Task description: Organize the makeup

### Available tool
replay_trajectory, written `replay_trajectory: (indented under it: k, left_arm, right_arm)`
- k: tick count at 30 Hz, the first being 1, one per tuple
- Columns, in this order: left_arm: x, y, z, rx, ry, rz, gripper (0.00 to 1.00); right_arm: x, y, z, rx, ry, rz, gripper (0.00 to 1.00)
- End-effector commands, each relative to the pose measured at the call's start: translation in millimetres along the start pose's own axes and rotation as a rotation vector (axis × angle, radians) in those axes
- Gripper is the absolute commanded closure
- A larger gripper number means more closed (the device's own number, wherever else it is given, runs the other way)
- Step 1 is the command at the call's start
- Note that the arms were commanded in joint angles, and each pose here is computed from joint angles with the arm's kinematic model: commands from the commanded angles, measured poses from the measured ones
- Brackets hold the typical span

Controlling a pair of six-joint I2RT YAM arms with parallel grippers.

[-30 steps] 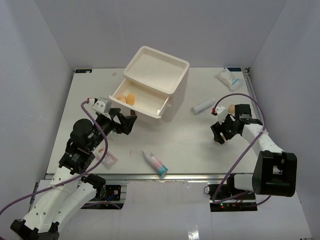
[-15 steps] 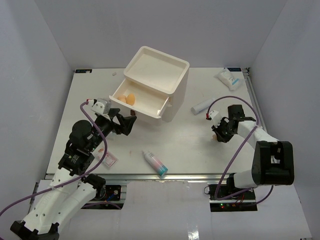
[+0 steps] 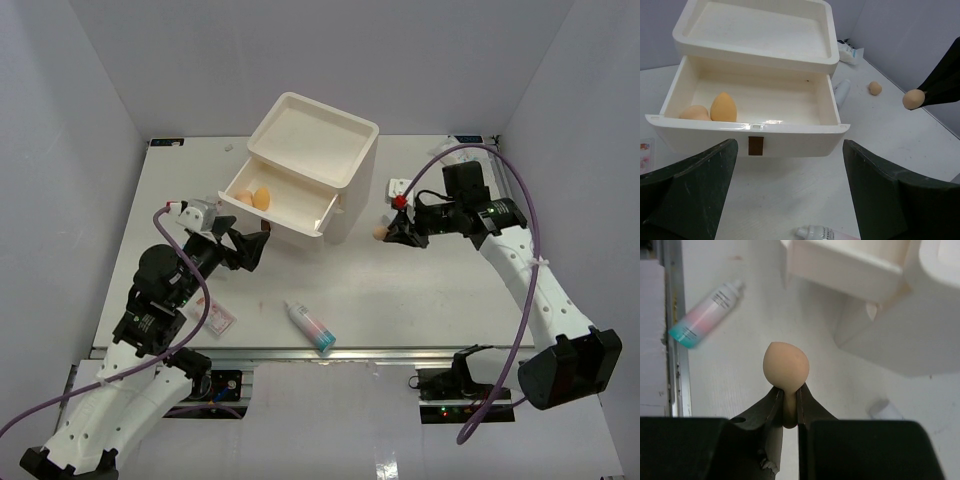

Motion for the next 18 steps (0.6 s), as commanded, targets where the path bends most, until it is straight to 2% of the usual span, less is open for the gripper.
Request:
replay_trajectory:
  k: [1,6,11,15,18]
  left_arm:
    - [5,-5,-1,-0.029,0.015,-0.059,0.02]
    - [11,-7,1,-0.028,0.022,-0.119,0.02]
    - [13,-4,4,-0.009,0.024,-0.146,0.02]
    - [15,-1,7,0.010,0.027,-0.155,0.02]
    - [15,0,8,0.018,0.026,-0.155,0.02]
  right_arm:
    - [9,14,-61,-0.125,-0.026,-0.191,0.92]
    - [-8,55,-117,-0.126,-0.018,-0.218,0.91]
    - [-11,95,-144,-0.120,0.012,-0.158,0.87]
    - [-18,119,-152,-0.106,0.041,-0.099,0.79]
    - [-23,134,-146,-0.069,0.059,-0.057,0.65]
Point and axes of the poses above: each gripper's point midway between its finger pads, its own y axis out along the fingers, its own x axis along the line the jaws close on, z = x × y, the point moved 9 cm from there along -y, back along the fingers, and after that the axes turned 12 degrees about y, right-handed, at the moved point
